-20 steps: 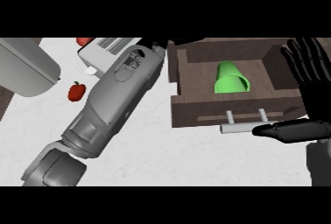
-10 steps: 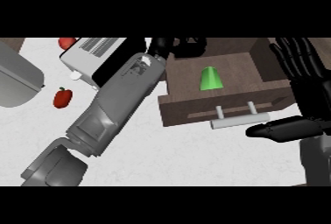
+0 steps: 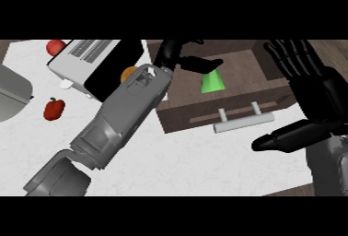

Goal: Pick up the cup, place it into the drawer and close the drawer

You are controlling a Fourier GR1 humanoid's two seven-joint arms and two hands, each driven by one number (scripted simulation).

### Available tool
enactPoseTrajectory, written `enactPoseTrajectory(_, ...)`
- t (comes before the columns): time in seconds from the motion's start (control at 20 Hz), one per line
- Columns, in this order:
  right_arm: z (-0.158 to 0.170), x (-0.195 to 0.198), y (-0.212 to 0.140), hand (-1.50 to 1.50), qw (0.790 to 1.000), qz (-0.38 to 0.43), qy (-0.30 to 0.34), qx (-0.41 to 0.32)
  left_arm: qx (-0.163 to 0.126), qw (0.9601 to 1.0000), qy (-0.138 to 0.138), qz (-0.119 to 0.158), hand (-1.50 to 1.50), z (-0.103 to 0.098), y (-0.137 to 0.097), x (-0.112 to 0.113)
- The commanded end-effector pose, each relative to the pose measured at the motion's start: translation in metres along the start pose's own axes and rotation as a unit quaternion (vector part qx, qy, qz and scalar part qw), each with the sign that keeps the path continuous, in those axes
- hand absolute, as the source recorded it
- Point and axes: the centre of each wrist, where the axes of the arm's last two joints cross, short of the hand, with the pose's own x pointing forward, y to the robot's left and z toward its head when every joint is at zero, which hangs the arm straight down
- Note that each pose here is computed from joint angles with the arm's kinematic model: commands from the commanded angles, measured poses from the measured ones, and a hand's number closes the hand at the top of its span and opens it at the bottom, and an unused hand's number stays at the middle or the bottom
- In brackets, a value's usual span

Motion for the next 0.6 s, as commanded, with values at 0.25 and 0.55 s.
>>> enactPoseTrajectory(0.25,-0.005,-0.004,0.03,1.5,0.977,-0.068,0.014,0.2,0.019,0.9882,-0.089,0.123,-1.5,-0.001,-0.002,0.015)
enactPoseTrajectory(0.55,0.005,0.002,0.015,1.5,0.943,0.069,0.13,0.298,0.057,0.9833,-0.1,0.141,-1.5,-0.006,-0.001,0.023)
